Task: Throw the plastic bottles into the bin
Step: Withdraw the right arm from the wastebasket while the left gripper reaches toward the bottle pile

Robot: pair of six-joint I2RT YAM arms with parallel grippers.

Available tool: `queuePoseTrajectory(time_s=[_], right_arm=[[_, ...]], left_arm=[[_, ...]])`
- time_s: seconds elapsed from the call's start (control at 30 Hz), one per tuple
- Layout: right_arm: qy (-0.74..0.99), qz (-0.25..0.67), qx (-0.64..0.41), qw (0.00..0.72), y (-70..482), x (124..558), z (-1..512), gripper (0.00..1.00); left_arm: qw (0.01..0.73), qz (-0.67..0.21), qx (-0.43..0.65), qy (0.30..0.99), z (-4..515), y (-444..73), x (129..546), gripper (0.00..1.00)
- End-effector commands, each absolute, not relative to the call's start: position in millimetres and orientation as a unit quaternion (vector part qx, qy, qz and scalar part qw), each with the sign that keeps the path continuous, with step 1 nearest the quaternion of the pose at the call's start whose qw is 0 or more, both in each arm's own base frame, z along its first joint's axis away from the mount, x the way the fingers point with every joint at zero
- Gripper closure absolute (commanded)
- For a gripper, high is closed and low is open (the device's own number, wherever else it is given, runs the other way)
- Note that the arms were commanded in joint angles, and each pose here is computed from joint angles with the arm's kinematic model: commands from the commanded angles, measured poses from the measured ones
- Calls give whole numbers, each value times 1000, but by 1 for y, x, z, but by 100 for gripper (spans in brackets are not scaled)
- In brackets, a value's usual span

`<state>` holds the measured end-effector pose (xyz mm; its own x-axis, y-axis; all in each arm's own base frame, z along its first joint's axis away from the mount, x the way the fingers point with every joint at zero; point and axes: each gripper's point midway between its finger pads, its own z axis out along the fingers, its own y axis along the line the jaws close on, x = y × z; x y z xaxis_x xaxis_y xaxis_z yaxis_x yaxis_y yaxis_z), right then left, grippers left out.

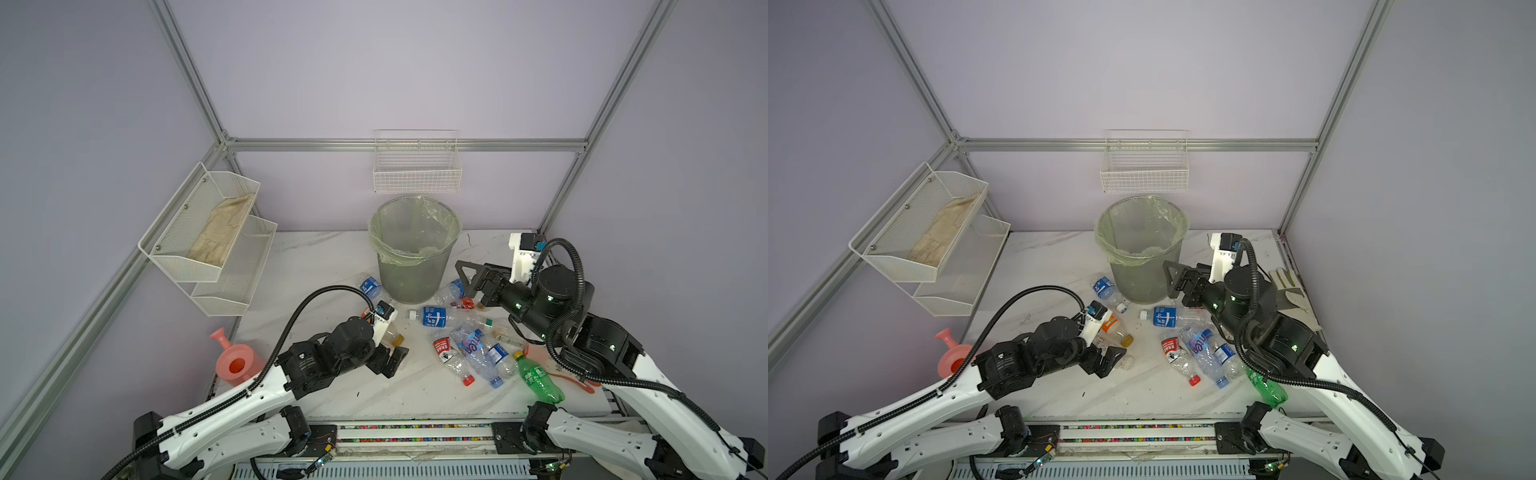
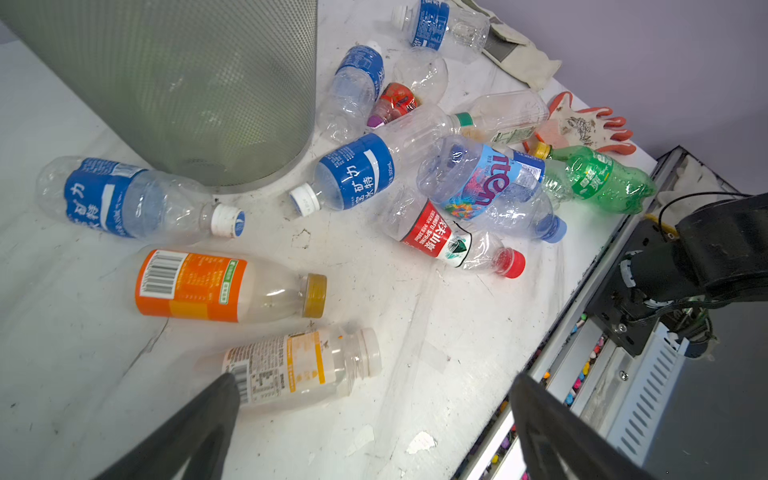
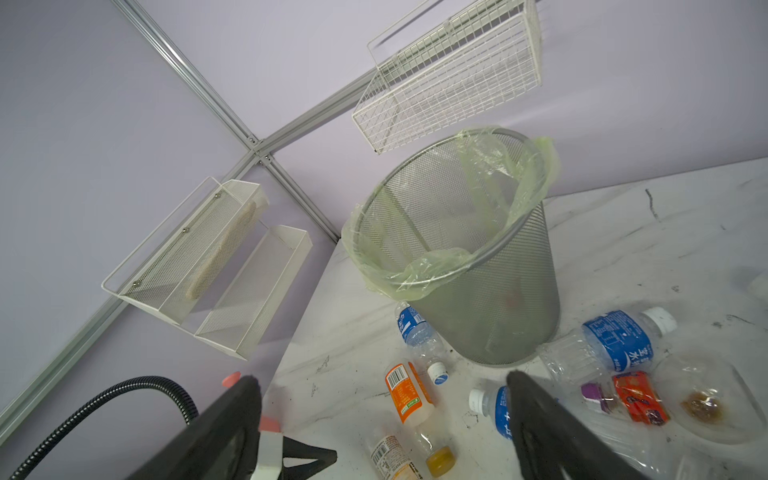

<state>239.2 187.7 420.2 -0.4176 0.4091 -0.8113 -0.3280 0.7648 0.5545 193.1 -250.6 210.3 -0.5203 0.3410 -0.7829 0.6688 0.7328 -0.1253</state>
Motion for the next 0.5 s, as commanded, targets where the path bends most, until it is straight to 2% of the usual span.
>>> queuePoseTrajectory(time_s=[0.0,0.27,0.47], right_arm=[[781,306,49,542,166,237,411,6],[773,303,70,553,143,225,406,6],[774,298,72,554,136,220,401,6]], left_arm=[[466,-239,345,779,274,-287,208,0],[464,-225,414,750,270,-335,227,0],[445,-205,442,751,252,-358,241,4]])
